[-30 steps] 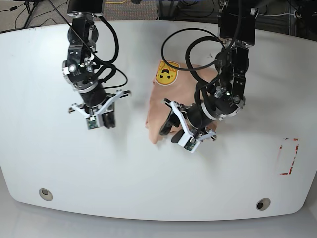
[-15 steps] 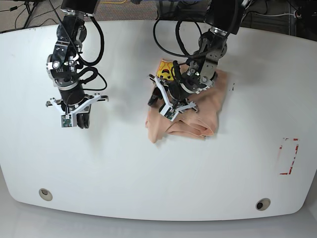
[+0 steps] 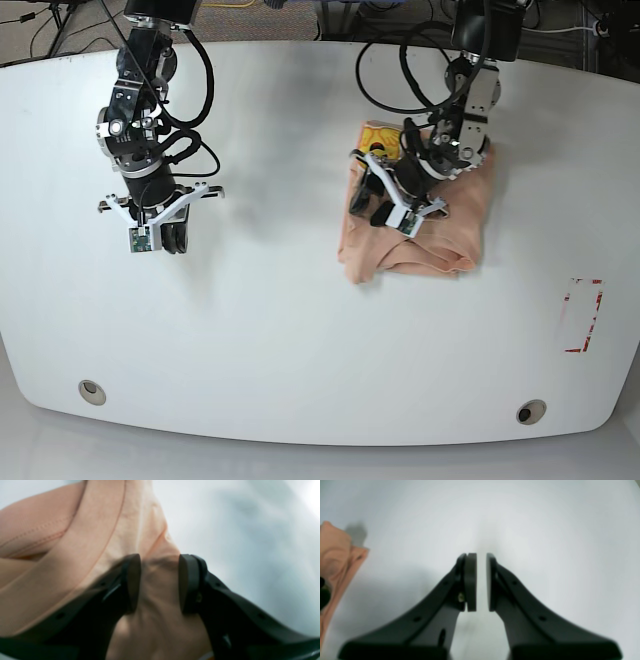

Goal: Layout the t-shirt on the table in an organized manner, then fold the t-shirt properly
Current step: 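Drag the folded peach shirt with the left gripper to the table's edge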

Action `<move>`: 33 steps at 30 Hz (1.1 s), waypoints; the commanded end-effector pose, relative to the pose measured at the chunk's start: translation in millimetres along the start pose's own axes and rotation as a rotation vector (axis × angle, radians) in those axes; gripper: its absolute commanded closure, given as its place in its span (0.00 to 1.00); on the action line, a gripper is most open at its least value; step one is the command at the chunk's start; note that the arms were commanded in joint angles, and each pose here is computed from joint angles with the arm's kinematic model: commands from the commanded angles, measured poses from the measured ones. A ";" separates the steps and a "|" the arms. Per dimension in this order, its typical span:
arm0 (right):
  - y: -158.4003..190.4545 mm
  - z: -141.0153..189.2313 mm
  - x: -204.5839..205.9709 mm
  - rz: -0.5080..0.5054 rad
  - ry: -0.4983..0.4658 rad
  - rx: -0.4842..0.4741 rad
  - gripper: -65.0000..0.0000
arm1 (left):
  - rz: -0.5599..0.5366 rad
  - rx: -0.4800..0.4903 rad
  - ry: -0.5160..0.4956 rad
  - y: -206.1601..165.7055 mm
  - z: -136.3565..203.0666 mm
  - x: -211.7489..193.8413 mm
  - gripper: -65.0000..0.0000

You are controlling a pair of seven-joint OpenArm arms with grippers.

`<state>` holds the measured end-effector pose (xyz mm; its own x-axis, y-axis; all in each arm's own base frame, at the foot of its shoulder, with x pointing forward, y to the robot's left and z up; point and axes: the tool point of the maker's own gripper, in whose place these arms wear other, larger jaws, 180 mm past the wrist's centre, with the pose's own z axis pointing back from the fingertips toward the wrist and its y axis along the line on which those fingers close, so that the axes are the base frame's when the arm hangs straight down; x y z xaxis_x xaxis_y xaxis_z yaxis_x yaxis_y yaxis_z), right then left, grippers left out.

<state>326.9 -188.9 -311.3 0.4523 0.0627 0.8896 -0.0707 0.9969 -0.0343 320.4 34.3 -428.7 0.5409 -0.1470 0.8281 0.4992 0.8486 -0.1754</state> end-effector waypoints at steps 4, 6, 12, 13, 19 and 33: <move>0.3 0.5 17.9 0.006 -0.059 0.006 0.91 | -0.062 0.070 0.237 56.7 44.8 -66.5 0.63; 0.3 0.5 17.9 0.006 -0.059 0.006 0.91 | -0.076 0.073 0.267 72.6 59.3 -73.7 0.63; 0.4 0.9 16.6 0.005 -0.056 0.006 0.91 | -0.122 0.087 0.371 113.8 96.4 -85.3 0.63; 1.1 1.1 15.3 0.006 -0.053 0.008 0.91 | -0.132 0.101 0.382 125.5 105.9 -84.7 0.63; 2.0 1.0 14.1 0.001 -0.051 0.010 0.91 | -0.125 0.188 0.436 169.5 137.7 -92.8 0.63; 2.2 1.8 15.0 0.003 -0.053 0.010 0.91 | -0.060 0.349 0.476 232.9 195.0 -100.9 0.63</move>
<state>325.7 -185.3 -313.3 0.4562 0.0618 0.8877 -0.0802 0.9964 -0.0281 287.2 307.9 -422.8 0.6783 -0.2706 0.6832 0.3401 0.9398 0.0345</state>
